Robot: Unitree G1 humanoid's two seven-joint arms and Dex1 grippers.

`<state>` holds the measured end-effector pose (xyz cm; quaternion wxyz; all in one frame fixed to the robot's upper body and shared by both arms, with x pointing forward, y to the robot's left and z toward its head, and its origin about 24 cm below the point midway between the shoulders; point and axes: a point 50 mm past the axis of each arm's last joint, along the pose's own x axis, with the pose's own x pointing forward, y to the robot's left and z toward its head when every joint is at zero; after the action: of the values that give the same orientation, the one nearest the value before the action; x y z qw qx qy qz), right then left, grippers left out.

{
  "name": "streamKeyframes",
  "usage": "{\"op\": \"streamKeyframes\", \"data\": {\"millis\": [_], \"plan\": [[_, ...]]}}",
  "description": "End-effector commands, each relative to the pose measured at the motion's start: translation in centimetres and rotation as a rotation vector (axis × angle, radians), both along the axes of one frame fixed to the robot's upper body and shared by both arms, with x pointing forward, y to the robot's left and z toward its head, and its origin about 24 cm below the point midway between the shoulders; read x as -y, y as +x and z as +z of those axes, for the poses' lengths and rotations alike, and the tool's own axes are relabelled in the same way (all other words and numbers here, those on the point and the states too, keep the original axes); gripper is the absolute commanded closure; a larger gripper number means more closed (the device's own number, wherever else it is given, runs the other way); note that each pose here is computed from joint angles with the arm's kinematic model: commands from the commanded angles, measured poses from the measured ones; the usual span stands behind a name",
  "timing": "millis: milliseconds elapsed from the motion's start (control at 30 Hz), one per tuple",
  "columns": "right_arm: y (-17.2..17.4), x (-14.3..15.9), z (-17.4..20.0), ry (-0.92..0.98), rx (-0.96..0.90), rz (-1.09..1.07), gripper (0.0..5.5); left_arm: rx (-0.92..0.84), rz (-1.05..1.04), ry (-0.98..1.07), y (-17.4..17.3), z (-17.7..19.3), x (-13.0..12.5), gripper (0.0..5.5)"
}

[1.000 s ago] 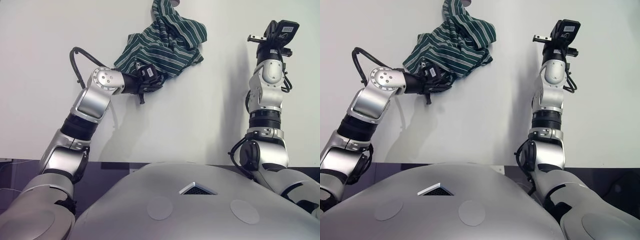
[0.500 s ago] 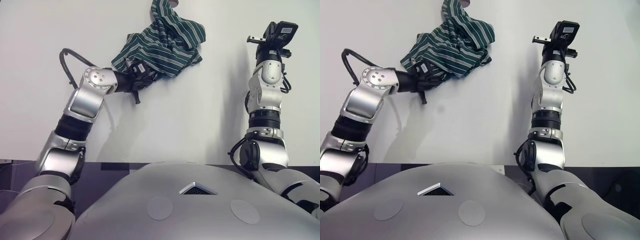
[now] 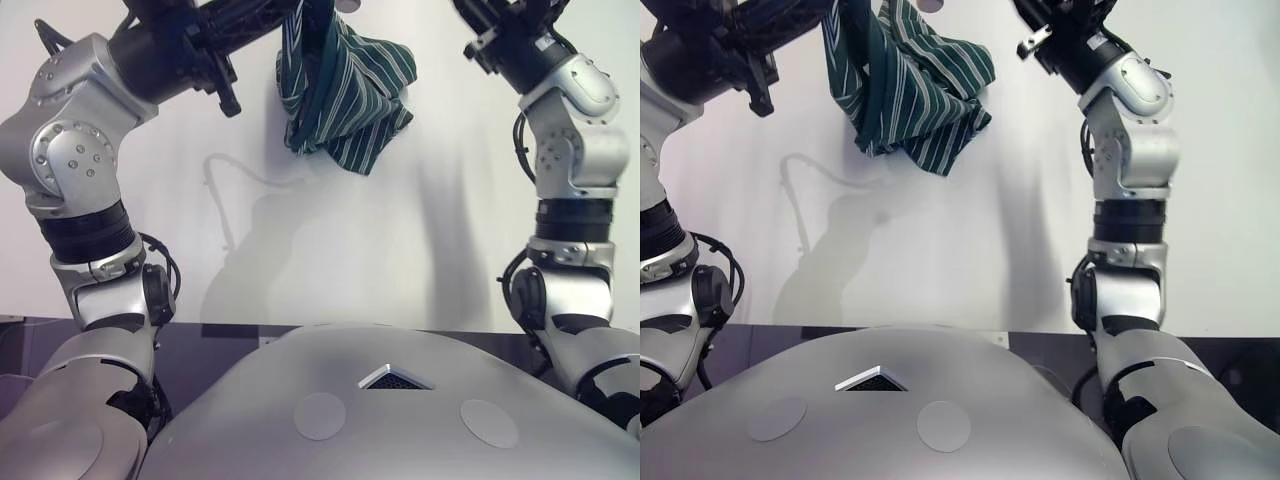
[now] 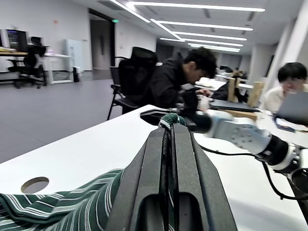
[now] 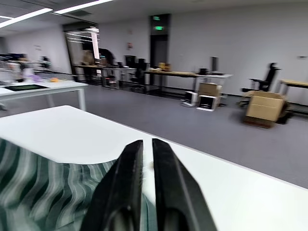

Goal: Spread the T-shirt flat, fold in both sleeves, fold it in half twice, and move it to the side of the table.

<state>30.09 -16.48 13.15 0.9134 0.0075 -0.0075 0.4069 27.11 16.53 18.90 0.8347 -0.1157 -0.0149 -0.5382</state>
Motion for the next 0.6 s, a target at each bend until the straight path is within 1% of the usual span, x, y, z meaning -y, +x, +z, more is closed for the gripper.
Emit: {"op": "streamKeyframes", "data": {"millis": [33,100,167,233,300,400,467,533,600], "plan": [[-2.9,-0.9,-0.4,-0.005,-0.102,0.216,4.29,0.037,0.008,-0.058,1.2,1.4,1.6,5.50],[-2.6,-0.6,0.0,0.041,-0.104,0.184,3.91,0.061,-0.044,-0.106,1.7,2.6,3.3,5.50],[-1.1,0.6,0.2,0.077,-0.101,0.047,3.56,0.084,-0.099,-0.133,2.6,4.0,5.4,5.50],[1.2,2.7,0.0,0.086,-0.110,-0.176,3.56,0.092,-0.063,-0.104,4.8,4.8,7.2,5.50],[2.7,4.4,-0.2,0.090,-0.110,-0.351,3.56,0.100,0.030,-0.082,7.3,5.9,8.3,5.50],[3.4,5.3,0.4,0.161,-0.095,-0.446,3.56,0.115,0.142,-0.057,9.8,7.3,8.7,5.50],[3.5,5.3,0.7,0.202,-0.094,-0.454,3.56,0.096,0.195,0.013,10.9,6.2,8.8,5.50],[3.3,5.2,0.4,0.188,-0.099,-0.451,3.56,0.070,0.244,0.135,11.7,3.4,8.7,5.50],[2.9,4.4,-0.2,0.143,-0.108,-0.402,3.56,0.036,0.286,0.254,12.2,0.2,8.2,5.50]]}}
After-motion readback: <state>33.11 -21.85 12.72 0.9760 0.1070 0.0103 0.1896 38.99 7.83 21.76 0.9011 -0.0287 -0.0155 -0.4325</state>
